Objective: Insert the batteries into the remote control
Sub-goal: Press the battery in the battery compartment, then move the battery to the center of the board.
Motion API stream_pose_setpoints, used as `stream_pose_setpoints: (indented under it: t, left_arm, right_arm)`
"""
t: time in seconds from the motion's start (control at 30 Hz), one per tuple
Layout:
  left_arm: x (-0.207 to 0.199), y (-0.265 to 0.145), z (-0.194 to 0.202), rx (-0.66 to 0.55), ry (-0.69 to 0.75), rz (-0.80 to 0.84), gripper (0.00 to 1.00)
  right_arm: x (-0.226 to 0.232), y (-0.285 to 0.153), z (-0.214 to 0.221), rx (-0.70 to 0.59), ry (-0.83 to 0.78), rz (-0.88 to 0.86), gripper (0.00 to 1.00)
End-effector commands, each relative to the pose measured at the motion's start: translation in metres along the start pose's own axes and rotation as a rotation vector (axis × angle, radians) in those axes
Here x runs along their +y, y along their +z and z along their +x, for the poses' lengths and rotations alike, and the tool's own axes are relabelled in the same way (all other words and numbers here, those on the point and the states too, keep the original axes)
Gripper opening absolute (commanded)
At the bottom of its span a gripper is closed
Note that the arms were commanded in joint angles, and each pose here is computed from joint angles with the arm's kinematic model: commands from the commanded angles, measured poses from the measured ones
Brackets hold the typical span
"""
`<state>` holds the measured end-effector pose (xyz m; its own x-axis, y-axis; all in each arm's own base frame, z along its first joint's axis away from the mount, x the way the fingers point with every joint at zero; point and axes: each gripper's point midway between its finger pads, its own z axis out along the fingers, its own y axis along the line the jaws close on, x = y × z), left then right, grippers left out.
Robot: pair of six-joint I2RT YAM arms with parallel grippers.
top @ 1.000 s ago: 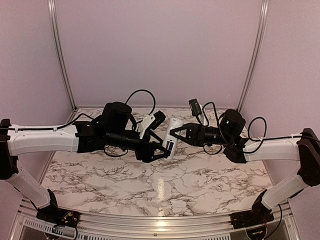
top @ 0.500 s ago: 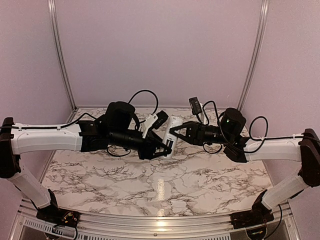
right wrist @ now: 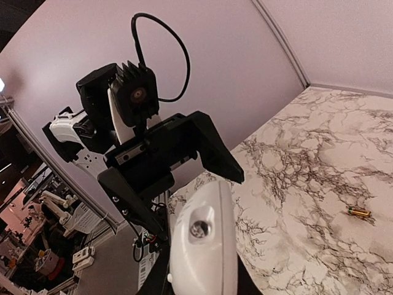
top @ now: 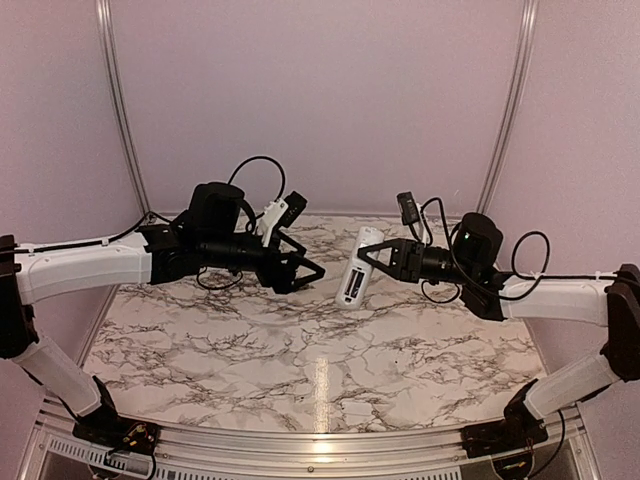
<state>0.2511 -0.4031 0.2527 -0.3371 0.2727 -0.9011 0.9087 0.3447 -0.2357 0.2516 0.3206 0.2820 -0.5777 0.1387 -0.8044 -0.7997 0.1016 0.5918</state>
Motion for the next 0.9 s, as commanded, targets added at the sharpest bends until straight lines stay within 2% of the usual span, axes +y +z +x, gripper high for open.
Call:
stream_pose_setpoints:
  t: [0.0, 0.07, 0.13, 0.2, 0.4, 0.63, 0.87]
  left_arm:
    - [0.039, -0.019, -0.019, 0.001, 0.062, -0.128, 0.9]
    - [0.066, -0.015, -0.009, 0.078, 0.063, -0.193, 0.89]
    - [0.096, -0.006, 0.012, 0.196, 0.041, -0.244, 0.85]
    - [0.12, 0.002, 0.014, 0.263, 0.022, -0.29, 0.8]
    - [0.164, 0.028, 0.05, 0.463, 0.019, -0.361, 0.75]
    - [0.207, 0.055, 0.085, 0.627, 0.015, -0.45, 0.67]
    - [0.222, 0.077, 0.115, 0.686, 0.015, -0.44, 0.62]
  right_arm:
    - [-0.019, -0.022, -0.007, -0.015, -0.016, 0.103, 0.0]
    - [-0.028, -0.033, -0.009, -0.017, -0.017, 0.138, 0.0]
    - [-0.036, -0.046, -0.012, -0.028, -0.016, 0.172, 0.0]
    - [-0.041, -0.055, -0.013, -0.033, -0.013, 0.199, 0.0]
    - [-0.05, -0.074, -0.01, -0.044, -0.001, 0.239, 0.0]
    - [-0.056, -0.082, -0.006, -0.048, 0.003, 0.257, 0.0]
    - [-0.06, -0.082, -0.002, -0.041, 0.021, 0.261, 0.0]
